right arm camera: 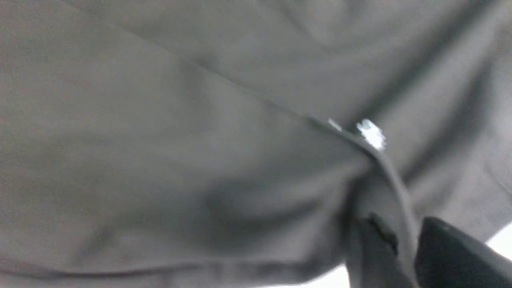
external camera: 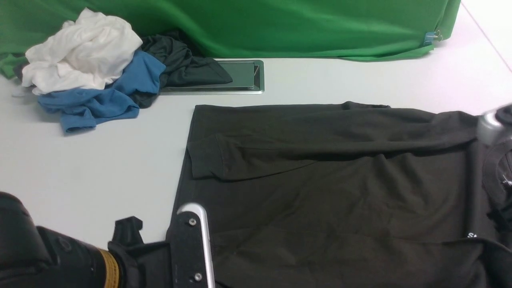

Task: Fold a long-sleeved shirt on a white desktop.
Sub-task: 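Grasp the near edge of the shirt at its hem and shoulder corners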

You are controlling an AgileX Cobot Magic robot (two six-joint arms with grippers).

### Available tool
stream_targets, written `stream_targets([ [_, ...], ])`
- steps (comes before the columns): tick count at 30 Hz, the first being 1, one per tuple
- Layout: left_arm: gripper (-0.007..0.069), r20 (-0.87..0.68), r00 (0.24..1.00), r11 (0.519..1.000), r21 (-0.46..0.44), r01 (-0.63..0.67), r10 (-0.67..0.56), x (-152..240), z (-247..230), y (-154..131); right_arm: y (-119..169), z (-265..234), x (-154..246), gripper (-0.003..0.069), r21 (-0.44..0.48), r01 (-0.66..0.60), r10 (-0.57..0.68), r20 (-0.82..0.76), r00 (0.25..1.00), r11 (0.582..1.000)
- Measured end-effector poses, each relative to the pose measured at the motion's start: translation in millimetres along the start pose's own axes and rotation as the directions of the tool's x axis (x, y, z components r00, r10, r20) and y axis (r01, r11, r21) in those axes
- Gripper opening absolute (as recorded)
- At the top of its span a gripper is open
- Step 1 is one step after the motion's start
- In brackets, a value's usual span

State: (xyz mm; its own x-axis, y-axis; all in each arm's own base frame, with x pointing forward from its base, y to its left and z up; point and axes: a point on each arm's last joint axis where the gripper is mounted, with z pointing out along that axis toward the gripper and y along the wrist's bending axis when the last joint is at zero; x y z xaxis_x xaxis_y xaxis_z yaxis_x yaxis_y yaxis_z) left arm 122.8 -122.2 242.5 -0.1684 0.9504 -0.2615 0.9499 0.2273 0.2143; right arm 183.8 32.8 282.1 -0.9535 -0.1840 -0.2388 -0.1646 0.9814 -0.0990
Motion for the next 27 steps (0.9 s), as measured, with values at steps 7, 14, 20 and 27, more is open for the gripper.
stream_targets([
  [7,0.0027,0.009,1.0,1.0,0.011,0.017,-0.017,-0.5,0.0,-0.5,-28.5,39.7,29.1,0.0449,0.115,-0.288,0.304,-0.151,0.941,0.951],
  [14,0.0027,0.04,0.999,1.0,0.006,0.03,-0.03,-3.3,0.0,0.2,-40.2,61.0,57.6,0.0454,0.096,-0.472,0.479,-0.282,0.831,0.876],
  [20,0.0027,0.072,0.997,0.999,0.0,0.041,-0.04,-6.1,-0.2,1.0,-46.0,80.1,64.6,0.0479,0.103,-0.557,0.563,-0.253,0.787,0.824],
  [27,0.0027,0.075,0.996,0.999,0.003,0.044,-0.045,-6.4,-0.2,0.7,-64.4,110.7,48.9,0.0488,0.095,-0.656,0.662,-0.158,0.732,0.748],
])
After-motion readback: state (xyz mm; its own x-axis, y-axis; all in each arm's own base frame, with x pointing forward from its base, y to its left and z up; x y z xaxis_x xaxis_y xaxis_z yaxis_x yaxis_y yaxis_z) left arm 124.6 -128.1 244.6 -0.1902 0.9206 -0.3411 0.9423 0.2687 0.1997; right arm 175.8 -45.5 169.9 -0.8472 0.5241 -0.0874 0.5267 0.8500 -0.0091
